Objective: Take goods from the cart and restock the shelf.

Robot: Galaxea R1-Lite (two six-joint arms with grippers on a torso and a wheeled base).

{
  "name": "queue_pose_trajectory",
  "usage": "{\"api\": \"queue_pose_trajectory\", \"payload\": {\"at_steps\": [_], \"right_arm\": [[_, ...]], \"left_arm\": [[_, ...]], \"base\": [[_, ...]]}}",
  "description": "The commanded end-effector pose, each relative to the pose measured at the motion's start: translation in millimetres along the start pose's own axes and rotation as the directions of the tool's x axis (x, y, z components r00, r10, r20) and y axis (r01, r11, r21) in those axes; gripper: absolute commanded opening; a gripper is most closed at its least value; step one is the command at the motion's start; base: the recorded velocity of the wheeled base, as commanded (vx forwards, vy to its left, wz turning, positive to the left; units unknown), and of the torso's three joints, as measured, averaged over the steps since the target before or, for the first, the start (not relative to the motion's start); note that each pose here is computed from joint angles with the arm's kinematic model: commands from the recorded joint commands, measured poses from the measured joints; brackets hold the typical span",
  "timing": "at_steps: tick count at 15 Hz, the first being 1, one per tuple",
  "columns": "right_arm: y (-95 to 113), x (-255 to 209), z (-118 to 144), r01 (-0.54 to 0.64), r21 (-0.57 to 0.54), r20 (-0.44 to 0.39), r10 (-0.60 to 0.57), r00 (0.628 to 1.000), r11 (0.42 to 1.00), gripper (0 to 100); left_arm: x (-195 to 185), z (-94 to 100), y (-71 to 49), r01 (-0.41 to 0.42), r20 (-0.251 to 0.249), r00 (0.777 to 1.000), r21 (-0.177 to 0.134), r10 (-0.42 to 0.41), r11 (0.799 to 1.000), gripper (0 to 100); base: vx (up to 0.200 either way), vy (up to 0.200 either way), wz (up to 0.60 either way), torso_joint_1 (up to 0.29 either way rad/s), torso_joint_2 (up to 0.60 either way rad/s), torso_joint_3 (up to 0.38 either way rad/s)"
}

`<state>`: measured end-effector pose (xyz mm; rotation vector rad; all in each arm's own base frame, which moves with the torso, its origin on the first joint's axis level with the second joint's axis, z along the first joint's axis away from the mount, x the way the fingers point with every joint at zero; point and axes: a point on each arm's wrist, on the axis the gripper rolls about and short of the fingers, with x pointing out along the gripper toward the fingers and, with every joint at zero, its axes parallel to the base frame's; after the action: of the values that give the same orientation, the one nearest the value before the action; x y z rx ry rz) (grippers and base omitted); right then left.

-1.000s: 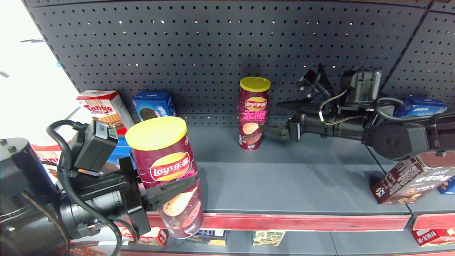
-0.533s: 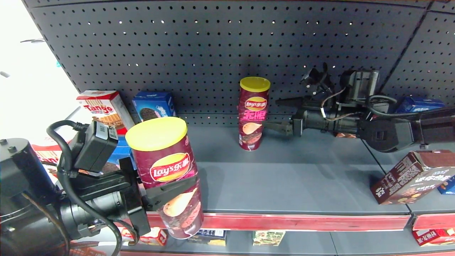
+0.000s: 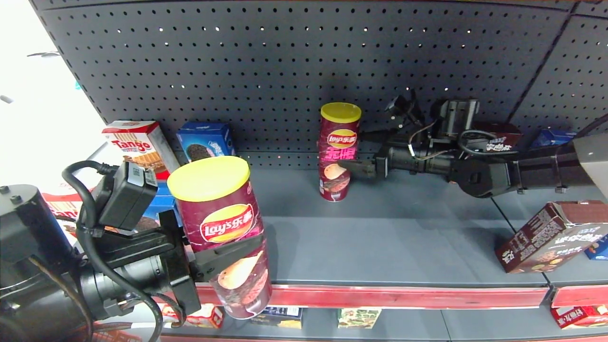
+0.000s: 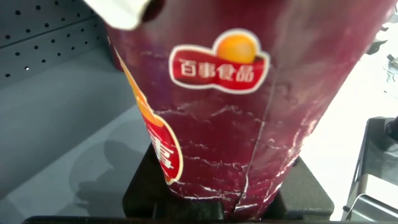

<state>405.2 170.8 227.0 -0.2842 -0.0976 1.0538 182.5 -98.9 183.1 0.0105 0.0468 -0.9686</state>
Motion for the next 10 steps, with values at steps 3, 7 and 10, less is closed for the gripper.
{"api": "queue_pose_trajectory", "payload": {"at_steps": [3, 7, 10], "right_arm": [[2.7, 26.3, -12.3, -0.034, 0.03, 0.01, 0.034, 0.999, 0.999, 100], [5.3, 39.0, -21.9, -0.05, 0.039, 0.01, 0.05, 0.999, 0.998, 100], [4.7, 44.3, -27.0, -0.052, 0.042, 0.009, 0.052, 0.999, 0.998, 100]], "left_arm": [[-0.1, -0.6, 0.4, -0.002, -0.002, 1.0, -0.001, 0.002, 1.0, 0], [0.5, -0.8, 0.8, -0.002, -0.003, 1.0, -0.016, 0.002, 1.0, 0], [0.9, -0.7, 1.0, -0.002, -0.003, 1.0, -0.016, 0.002, 1.0, 0]], "base": [[0.0, 0.0, 0.0, 0.0, 0.0, 0.0], [0.0, 0.0, 0.0, 0.0, 0.0, 0.0], [0.0, 0.0, 0.0, 0.0, 0.0, 0.0]]}}
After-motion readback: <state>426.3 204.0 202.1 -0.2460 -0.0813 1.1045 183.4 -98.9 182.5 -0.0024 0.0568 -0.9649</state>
